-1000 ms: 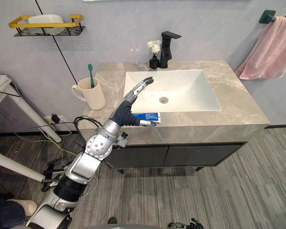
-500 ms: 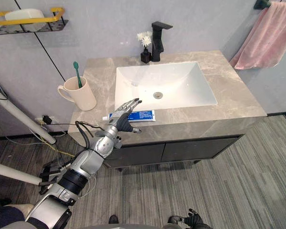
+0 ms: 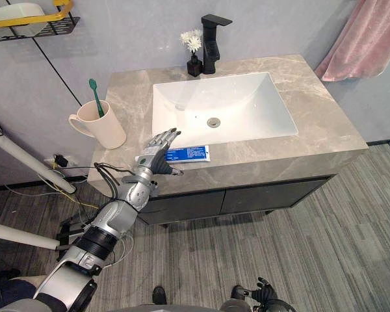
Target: Organize washtable
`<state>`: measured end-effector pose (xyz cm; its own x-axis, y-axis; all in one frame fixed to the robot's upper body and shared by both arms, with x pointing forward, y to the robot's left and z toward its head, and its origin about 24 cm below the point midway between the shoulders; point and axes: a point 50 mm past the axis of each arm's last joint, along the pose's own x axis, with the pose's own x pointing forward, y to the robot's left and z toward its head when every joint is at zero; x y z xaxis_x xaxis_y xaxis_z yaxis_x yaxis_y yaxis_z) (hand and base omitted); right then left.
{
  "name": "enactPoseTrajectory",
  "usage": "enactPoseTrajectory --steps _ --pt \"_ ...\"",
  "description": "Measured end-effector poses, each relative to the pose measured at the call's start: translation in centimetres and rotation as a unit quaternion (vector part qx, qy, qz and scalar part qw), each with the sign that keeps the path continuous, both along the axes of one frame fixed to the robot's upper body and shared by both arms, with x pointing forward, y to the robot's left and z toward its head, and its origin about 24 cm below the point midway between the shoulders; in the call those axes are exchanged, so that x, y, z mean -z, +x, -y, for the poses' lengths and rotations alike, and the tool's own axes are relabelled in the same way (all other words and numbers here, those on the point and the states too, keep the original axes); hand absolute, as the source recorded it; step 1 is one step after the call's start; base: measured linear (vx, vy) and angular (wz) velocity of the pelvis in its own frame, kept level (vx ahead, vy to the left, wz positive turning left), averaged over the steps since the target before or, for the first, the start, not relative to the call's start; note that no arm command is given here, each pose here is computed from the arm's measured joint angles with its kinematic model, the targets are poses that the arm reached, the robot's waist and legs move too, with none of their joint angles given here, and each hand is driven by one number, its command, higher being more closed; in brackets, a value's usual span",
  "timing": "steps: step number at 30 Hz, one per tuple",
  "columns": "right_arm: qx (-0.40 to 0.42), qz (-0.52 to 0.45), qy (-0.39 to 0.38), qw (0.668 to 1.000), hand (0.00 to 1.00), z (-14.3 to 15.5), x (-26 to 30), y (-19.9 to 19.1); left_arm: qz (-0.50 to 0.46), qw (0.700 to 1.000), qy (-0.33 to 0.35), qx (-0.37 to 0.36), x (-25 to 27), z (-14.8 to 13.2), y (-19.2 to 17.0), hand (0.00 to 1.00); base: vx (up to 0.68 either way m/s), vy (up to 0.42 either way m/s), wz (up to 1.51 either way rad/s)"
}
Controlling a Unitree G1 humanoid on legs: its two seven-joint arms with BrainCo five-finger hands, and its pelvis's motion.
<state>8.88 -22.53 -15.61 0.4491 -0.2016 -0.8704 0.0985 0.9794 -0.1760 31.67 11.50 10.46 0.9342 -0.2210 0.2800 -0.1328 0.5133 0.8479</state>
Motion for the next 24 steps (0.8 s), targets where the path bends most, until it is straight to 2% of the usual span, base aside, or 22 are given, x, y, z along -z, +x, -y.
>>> enactPoseTrajectory --steps 24 --pt "-0.018 -0.003 -0.002 1.000 0.00 0.1 0.0 -0.2 -0.010 0.999 0.026 -0.030 0.8 -2.7 -0.8 0.00 0.00 0.000 -0.01"
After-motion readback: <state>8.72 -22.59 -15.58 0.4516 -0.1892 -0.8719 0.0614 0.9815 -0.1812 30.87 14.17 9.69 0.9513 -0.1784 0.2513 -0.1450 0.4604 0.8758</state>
